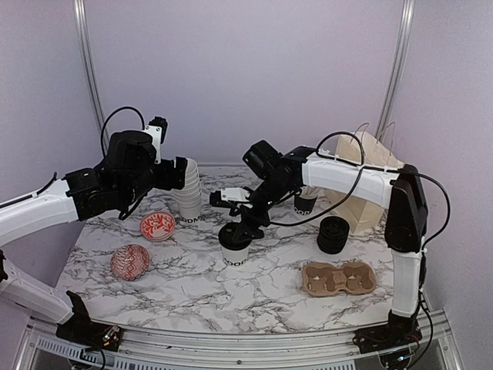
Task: Pack the takeout coffee
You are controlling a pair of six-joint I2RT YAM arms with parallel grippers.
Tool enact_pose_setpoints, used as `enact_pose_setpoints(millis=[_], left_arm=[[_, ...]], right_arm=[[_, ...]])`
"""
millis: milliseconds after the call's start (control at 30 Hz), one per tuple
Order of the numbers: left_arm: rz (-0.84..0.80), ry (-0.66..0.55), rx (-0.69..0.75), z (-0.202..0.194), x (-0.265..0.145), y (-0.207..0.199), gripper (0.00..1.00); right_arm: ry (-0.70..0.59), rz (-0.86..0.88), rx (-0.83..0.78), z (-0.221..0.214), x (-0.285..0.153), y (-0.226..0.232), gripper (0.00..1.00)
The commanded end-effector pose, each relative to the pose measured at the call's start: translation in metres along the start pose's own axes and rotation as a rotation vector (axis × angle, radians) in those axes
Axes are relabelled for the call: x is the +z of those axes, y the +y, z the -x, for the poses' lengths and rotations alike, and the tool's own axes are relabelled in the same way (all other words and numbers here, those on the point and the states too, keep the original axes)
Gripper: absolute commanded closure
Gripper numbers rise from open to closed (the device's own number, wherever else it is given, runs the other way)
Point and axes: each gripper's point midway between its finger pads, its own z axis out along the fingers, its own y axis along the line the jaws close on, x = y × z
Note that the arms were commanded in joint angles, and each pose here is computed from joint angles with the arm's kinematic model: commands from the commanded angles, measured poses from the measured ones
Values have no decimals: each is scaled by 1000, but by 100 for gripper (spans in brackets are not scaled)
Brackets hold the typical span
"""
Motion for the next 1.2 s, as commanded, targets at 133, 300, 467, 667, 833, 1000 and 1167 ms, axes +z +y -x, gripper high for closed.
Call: enact_pose_setpoints(millis=[133,300,467,667,833,1000,1167], left_arm=[[7,37,5,-12,3,4,3],[7,40,-4,-13,4,5,3],[1,41,-10,-13,3,4,3],[-10,45,-25,-13,-1,5,4],[-6,50,-23,-15,-4,8,3],[-3,55,-33,-16,-6,10,4],[10,50,-44,-12,-11,16,4]], right_arm=[[56,33,26,-3,11,5,11],[59,22,27,-2,11,4,20],[48,-1,39,3,7,-1,26],[-7,-101,103,11,-13,-42,28],[-84,-204,201,11,-41,-101,28],[-107,-232,232,6,-48,-124,28],[-159,-161,185,22,-64,-101,24]])
